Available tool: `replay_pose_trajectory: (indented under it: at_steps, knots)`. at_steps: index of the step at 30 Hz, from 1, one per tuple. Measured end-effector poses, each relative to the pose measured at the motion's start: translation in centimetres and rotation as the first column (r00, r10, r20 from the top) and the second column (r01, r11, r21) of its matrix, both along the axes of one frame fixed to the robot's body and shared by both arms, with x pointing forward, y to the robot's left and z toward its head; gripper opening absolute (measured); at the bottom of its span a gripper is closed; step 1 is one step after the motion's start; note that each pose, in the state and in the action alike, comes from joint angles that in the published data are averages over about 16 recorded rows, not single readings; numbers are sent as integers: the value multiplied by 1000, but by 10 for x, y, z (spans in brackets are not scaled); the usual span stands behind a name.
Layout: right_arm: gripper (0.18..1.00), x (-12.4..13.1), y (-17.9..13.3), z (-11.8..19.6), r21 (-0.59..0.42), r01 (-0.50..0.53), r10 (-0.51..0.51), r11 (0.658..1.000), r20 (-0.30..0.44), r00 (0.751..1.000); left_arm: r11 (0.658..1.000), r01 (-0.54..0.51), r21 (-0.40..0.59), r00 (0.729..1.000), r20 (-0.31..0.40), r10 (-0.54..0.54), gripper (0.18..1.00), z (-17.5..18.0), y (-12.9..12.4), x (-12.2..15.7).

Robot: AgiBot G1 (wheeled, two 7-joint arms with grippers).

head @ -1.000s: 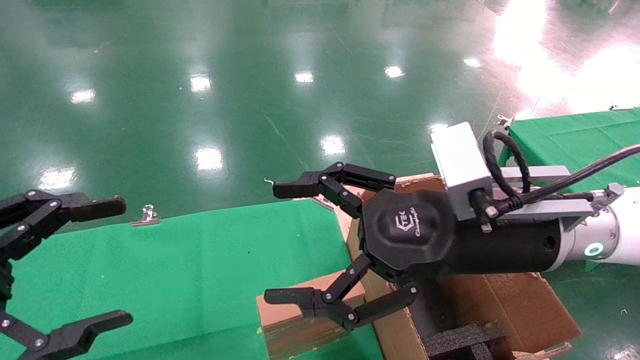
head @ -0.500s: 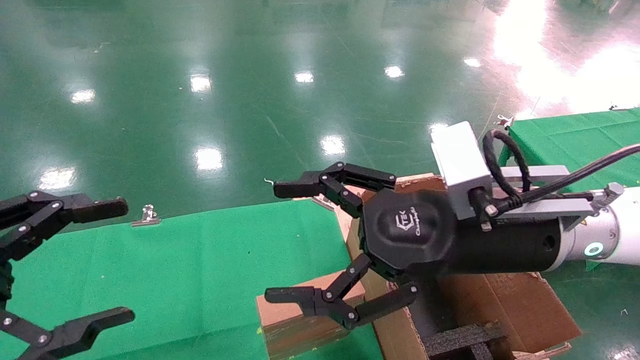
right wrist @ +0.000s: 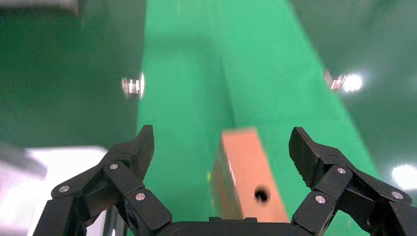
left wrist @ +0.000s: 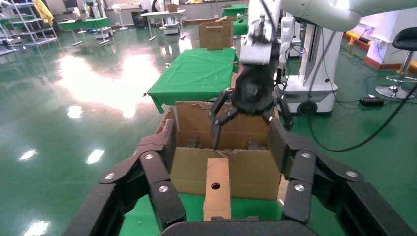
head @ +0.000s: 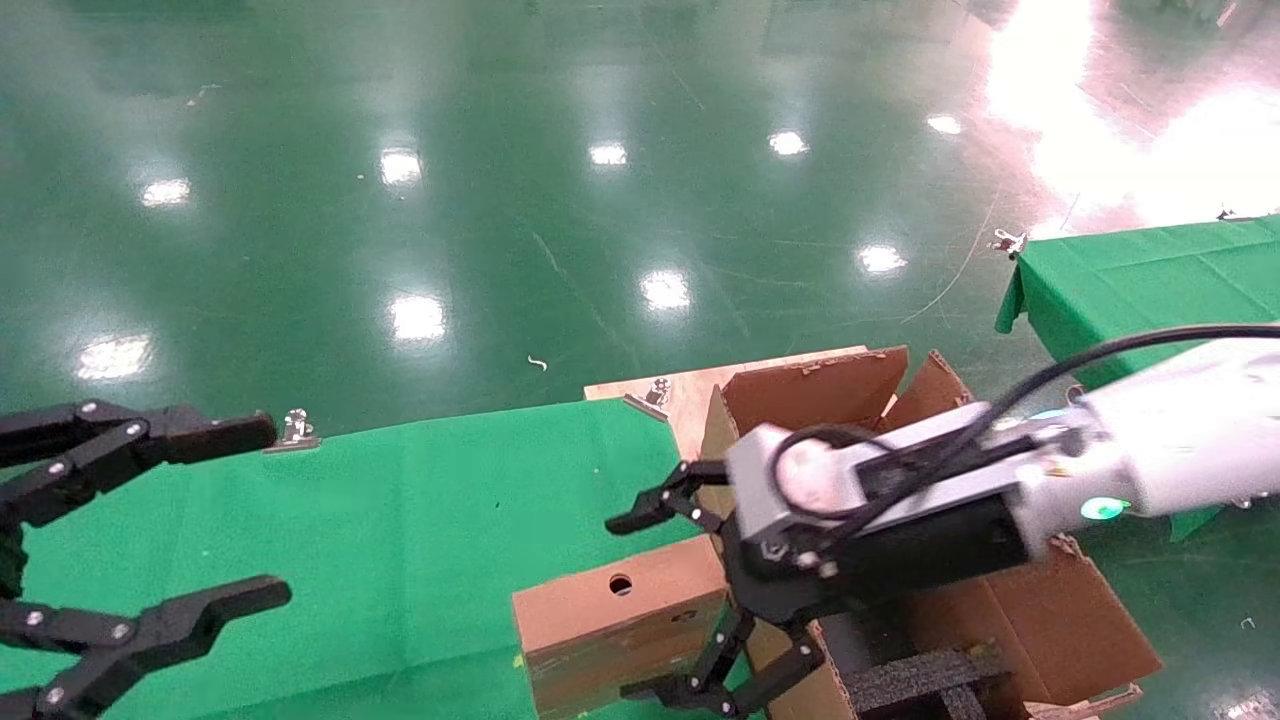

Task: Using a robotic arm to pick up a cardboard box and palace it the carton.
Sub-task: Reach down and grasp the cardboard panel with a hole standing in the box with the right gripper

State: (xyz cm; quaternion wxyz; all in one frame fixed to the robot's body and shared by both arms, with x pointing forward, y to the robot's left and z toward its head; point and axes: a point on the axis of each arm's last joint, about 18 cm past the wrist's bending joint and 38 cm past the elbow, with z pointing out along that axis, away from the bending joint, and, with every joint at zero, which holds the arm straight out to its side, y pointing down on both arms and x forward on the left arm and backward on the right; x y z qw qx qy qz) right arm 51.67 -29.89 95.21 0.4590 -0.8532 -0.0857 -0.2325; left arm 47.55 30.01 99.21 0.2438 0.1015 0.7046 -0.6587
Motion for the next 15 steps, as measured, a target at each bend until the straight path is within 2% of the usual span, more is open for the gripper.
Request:
replay_pose_trajectory:
  at_steps: [7, 15]
  knots:
    - [1001, 32, 12, -9, -176, 17, -16, 984, 8, 1000, 1000, 0, 0, 1000, 0, 0, 622, 0, 0, 0]
    - [1001, 65, 27, -13, -339, 14, -7, 941, 23, 1000, 1000, 0, 0, 1000, 0, 0, 432, 0, 0, 0]
